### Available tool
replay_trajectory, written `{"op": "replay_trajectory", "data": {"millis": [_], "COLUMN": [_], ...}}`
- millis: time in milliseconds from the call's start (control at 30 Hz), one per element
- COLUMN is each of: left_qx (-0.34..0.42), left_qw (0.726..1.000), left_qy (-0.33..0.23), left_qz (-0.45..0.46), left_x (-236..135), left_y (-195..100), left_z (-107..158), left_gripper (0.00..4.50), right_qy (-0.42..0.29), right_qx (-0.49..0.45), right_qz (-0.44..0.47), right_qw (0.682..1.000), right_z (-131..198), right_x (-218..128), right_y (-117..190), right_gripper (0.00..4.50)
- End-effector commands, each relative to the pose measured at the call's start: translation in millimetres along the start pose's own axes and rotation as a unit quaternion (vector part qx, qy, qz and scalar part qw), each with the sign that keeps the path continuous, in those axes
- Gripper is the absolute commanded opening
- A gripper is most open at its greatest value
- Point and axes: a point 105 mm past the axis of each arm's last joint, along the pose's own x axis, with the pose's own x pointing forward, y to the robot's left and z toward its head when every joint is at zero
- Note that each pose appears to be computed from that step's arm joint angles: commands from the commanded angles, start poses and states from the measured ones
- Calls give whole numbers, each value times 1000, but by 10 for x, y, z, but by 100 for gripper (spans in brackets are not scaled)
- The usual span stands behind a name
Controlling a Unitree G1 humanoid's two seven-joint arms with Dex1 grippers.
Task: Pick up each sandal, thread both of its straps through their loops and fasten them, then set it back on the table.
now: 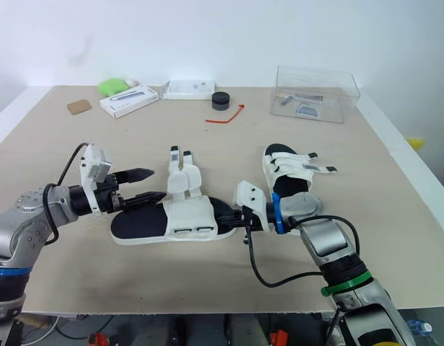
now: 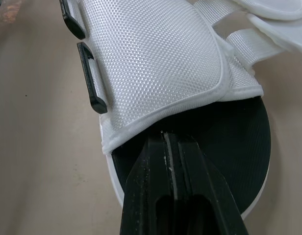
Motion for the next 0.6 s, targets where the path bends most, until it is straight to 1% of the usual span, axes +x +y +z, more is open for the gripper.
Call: {"op": "replay_trajectory", "data": {"millis": [33,100,133,267,333,433,500,600], "left_qx": [-15,-39,-64,-156,-227,-321,-357,-404], "left_qw": [1000,999,997,986,971,945,933,913], "left_qy": [-4,11,14,3,-6,-6,-8,4], "left_qz": [20,36,44,65,70,56,54,53], "left_x": [-10,-1,-2,8,54,172,222,286], "left_y": [88,171,222,367,437,464,487,501], "left_z": [82,30,11,17,25,29,23,-48], "left_gripper": [442,442,442,442,442,442,442,442], "right_qy": [-3,-7,-7,-7,-9,-10,-11,-10], "right_qx": [-21,-19,-20,-24,-26,-29,-30,-33], "right_qz": [-5,-6,-7,-13,-14,-16,-16,-18], "right_qw": [1000,1000,1000,1000,1000,999,999,999], "right_z": [55,67,75,85,94,111,121,124], "right_x": [14,18,17,11,10,9,6,-2], "right_y": [-21,-29,-38,-66,-74,-83,-89,-96], "right_gripper": [6,6,6,6,6,6,6,6]}}
